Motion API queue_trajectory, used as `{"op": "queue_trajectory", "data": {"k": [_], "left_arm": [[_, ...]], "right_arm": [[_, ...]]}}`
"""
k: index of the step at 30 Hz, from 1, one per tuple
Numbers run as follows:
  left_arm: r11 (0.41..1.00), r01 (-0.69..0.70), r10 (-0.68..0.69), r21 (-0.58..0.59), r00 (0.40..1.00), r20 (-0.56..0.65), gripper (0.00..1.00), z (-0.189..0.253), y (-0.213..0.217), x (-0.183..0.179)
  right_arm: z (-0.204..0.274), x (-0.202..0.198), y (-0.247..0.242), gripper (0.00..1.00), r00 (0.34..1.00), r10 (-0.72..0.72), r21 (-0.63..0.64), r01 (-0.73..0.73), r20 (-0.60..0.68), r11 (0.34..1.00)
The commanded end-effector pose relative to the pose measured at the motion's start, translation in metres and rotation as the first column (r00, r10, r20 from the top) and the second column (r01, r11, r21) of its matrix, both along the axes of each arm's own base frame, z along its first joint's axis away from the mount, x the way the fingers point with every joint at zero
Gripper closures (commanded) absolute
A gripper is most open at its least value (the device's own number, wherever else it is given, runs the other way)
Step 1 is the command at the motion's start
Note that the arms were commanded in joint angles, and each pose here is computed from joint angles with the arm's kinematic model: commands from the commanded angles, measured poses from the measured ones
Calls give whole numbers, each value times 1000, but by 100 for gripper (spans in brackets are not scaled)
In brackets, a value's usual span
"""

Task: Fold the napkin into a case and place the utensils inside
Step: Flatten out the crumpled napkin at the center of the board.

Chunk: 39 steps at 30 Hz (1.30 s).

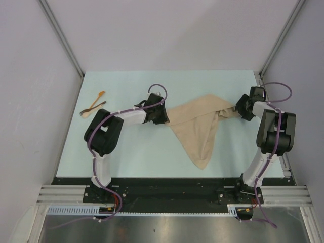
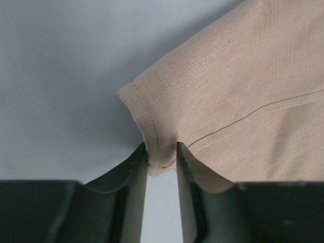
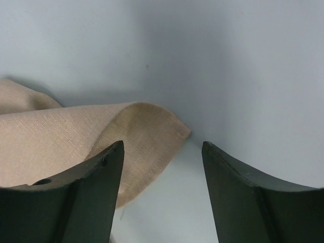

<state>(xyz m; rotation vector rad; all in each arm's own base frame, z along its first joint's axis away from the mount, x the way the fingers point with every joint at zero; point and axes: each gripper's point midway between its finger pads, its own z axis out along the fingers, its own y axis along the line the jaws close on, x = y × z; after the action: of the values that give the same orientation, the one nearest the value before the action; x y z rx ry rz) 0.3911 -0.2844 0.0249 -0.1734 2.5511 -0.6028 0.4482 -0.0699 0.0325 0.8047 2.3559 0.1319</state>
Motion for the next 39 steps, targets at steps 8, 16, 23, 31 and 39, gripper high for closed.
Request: {"op": "queue_trajectory", "data": {"k": [8, 16, 23, 31, 39], "left_arm": [[996, 43, -38, -83, 997, 64, 93, 37, -7, 3], [974, 112, -94, -195, 991, 99, 100, 77, -19, -6], [929, 148, -72, -340, 971, 226, 100, 187, -2, -8], [898, 132, 97, -420, 872, 480, 100, 359, 71, -48], [878, 143, 257, -457, 665, 701, 100, 462, 140, -168]], "right_arm": [[-10, -36, 12, 35, 993, -104, 87, 108, -47, 990], [-16, -6, 20, 49, 991, -127, 196, 117, 40, 973], [49, 24, -6, 100, 976, -66, 35, 60, 206, 998], [259, -63, 12, 100, 836, 79, -212, 46, 543, 976], [374, -207, 70, 100, 581, 252, -264, -66, 774, 962]]}}
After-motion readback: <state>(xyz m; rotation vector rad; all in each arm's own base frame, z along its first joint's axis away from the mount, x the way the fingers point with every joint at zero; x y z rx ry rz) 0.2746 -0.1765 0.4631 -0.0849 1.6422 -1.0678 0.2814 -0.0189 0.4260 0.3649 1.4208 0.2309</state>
